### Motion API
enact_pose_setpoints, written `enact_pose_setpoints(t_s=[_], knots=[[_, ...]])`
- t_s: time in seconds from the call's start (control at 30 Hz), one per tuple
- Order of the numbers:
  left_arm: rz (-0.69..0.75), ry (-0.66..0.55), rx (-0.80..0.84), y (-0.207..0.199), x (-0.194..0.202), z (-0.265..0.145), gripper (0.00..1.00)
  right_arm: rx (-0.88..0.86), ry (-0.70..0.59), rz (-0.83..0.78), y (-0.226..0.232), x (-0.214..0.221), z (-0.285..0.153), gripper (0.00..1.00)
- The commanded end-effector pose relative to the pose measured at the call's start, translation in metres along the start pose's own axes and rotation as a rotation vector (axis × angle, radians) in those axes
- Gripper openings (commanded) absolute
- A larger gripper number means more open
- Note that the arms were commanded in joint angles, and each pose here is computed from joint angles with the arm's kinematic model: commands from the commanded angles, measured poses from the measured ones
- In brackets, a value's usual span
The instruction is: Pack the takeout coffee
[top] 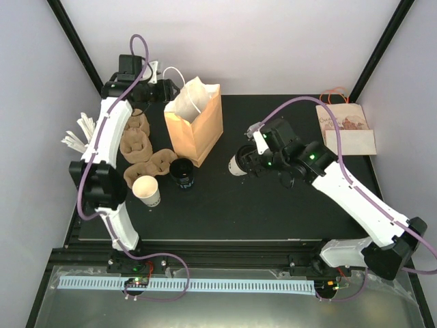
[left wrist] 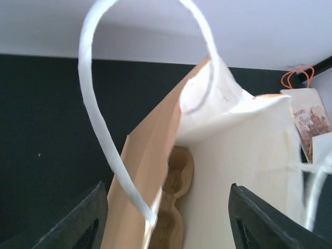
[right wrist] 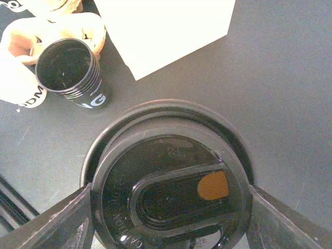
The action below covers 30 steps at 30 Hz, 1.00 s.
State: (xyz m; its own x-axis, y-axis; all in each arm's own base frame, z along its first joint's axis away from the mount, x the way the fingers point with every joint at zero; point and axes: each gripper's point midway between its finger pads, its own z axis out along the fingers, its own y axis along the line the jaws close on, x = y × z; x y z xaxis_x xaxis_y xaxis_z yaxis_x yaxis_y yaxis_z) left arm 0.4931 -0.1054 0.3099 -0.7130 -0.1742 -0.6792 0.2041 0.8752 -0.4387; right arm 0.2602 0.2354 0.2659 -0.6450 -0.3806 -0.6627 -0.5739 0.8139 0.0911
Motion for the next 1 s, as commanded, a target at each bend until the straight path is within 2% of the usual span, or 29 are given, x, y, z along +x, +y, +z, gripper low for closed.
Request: enact_pose_setpoints(t_s=[0.0,0.13,0.27,0.3,0.43,0.5,0.77,0.97], knots=[[0.008,0.103,-0.022,0.004,0.009,0.018,0.65,-0.024,-0.032,-0.007,0.004,0.000,-0.011,0.75],[0.042,0.147,-0.050,0.006,0.017,0.028,0.64,-0.007,-0.062,0.001,0.001,-0.003,-0.023,0.75],[0.092,0.179,-0.057,-0.003,0.028,0.033,0.58,0.029,-0.098,0.007,-0.006,-0.007,-0.036,0.75],[0.105,0.191,-0.037,-0.009,0.031,0.035,0.52,0.037,-0.113,0.009,-0.008,-0.010,-0.041,0.74],[0.114,0.202,0.032,-0.028,0.036,0.042,0.13,0.057,-0.180,0.015,-0.012,-0.018,-0.061,0.74],[0.117,0.193,0.063,-0.039,0.035,0.043,0.03,0.065,-0.218,0.021,-0.015,-0.020,-0.074,0.74],[0.235,0.135,0.240,-0.119,0.034,0.028,0.02,0.133,-0.341,0.037,-0.031,-0.020,-0.129,0.74],[0.424,0.183,0.321,-0.175,0.069,0.010,0.02,0.136,-0.433,0.024,-0.034,-0.026,-0.186,0.72]])
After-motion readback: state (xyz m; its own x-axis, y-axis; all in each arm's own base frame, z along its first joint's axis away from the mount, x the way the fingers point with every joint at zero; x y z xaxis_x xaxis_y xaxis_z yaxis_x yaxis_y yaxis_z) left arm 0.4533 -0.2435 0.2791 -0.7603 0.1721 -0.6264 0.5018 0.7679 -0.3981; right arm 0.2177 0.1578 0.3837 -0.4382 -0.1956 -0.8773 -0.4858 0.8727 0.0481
